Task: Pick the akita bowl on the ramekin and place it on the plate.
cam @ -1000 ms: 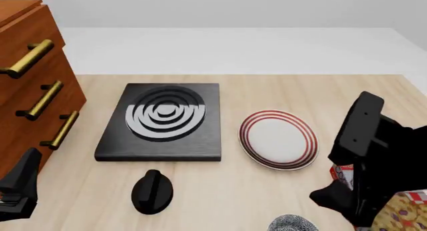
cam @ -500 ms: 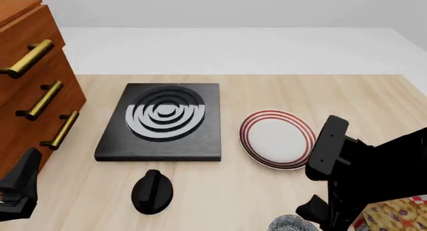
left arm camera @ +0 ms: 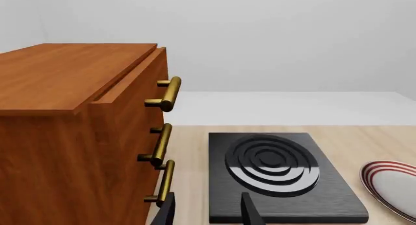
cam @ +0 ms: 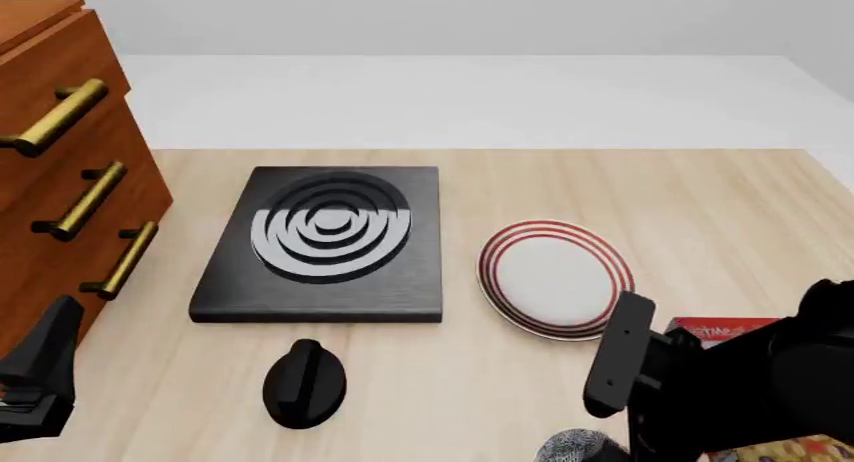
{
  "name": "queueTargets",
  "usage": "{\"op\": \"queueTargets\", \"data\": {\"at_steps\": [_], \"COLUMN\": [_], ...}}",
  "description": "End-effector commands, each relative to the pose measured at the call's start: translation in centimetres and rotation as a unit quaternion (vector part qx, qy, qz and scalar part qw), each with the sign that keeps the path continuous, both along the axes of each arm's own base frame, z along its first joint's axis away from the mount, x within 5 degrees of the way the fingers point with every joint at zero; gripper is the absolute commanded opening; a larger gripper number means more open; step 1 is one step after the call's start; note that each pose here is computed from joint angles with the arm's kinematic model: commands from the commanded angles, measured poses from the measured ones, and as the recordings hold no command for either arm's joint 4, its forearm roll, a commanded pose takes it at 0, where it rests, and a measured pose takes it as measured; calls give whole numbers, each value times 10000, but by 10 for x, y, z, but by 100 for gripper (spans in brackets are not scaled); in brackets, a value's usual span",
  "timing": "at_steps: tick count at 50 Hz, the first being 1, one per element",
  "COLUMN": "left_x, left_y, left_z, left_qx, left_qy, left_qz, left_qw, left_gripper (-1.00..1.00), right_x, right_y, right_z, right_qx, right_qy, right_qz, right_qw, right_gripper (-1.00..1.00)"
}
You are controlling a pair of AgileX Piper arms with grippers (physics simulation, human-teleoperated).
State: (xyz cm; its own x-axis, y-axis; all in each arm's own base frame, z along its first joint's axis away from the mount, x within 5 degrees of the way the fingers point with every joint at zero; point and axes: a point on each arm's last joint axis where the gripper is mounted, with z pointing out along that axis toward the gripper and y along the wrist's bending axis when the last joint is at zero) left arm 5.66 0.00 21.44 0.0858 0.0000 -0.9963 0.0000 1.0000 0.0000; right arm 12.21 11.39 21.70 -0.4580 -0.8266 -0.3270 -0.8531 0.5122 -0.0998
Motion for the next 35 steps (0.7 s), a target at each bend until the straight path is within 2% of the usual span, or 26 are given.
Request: {"op": "queueTargets", "data": {"at_steps": [1, 8, 13, 25, 35], "left_x": [0, 0, 0, 0, 0], "left_y": [0, 0, 0, 0, 0], "left_z": [0, 0, 0, 0, 0], "left_qx": [0, 0, 0, 0, 0], "left_qy": [0, 0, 0, 0, 0], "left_qz": [0, 0, 0, 0, 0], "left_qw": [10000, 10000, 10000, 10000, 10000], "left_gripper": [100, 100, 100, 100, 100], "right_x": [-6, -10, -12, -10, -11], "right_y": [3, 4, -3, -11, -16], "right_z": [-15, -19, -28, -28, -48], "right_qx": [-21, 28, -61, -132, -251], "right_qy": [97, 114, 127, 77, 149], "right_qz": [38, 17, 45, 103, 109], "right_qw": [9999, 9999, 9999, 9998, 9995], "right_gripper": [100, 100, 100, 100, 100]}}
